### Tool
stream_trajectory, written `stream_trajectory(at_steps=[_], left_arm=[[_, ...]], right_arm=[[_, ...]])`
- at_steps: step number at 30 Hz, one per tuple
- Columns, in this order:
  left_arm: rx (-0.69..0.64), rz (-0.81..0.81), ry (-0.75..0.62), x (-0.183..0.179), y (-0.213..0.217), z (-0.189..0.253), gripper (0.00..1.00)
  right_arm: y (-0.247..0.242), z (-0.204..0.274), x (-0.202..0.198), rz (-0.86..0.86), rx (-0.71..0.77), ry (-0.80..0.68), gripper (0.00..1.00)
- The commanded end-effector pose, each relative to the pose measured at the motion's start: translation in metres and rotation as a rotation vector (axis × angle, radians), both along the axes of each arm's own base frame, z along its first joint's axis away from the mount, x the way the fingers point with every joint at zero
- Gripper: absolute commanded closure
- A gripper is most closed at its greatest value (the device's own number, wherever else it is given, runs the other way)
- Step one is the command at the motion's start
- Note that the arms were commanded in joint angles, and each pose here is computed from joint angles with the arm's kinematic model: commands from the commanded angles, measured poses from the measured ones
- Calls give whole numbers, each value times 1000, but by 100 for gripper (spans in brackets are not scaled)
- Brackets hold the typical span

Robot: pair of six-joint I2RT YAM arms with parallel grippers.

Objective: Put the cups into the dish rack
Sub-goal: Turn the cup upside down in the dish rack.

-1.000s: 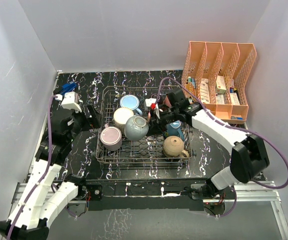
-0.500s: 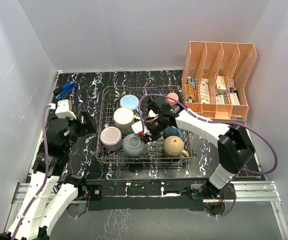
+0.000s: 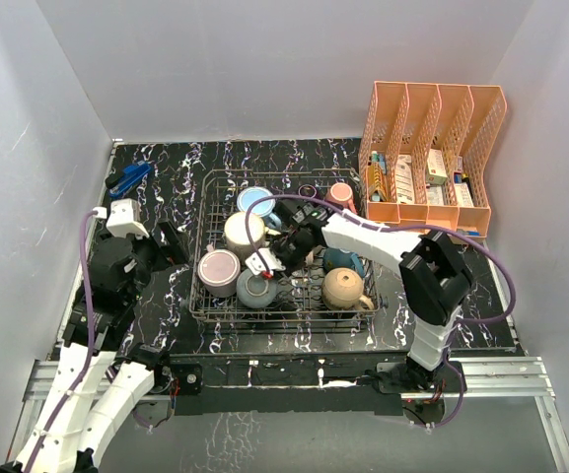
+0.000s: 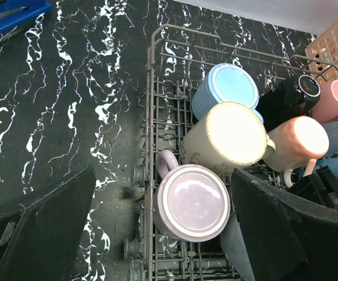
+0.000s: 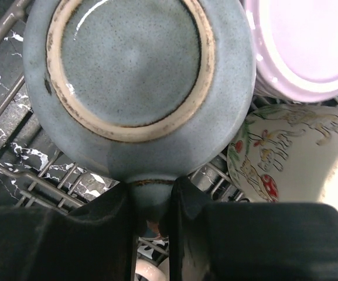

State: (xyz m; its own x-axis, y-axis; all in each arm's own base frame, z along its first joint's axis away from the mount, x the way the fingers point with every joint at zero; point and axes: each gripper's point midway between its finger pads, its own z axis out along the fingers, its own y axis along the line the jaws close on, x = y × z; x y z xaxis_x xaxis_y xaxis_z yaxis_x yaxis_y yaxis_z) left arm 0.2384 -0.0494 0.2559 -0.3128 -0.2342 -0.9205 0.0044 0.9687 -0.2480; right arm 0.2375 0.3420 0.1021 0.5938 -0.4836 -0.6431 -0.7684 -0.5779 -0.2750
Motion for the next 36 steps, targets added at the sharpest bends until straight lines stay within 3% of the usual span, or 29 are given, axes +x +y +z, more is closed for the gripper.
stream_trajectory(at_steps=[1, 12, 25, 36], left_arm=[[-22, -11, -2, 0, -3, -2, 3], [-85, -43, -5, -1, -14, -4, 3], [-179, -91, -10, -6, -28, -2, 3], [-354, -202, -73, -9, -57, 17, 3]], right_arm=[[30, 22, 6, 103, 76, -104, 92], [37, -6, 2, 214, -22, -156, 89], [40, 3, -2, 167, -33, -159, 43], [16, 75, -26, 81, 54, -169, 27]])
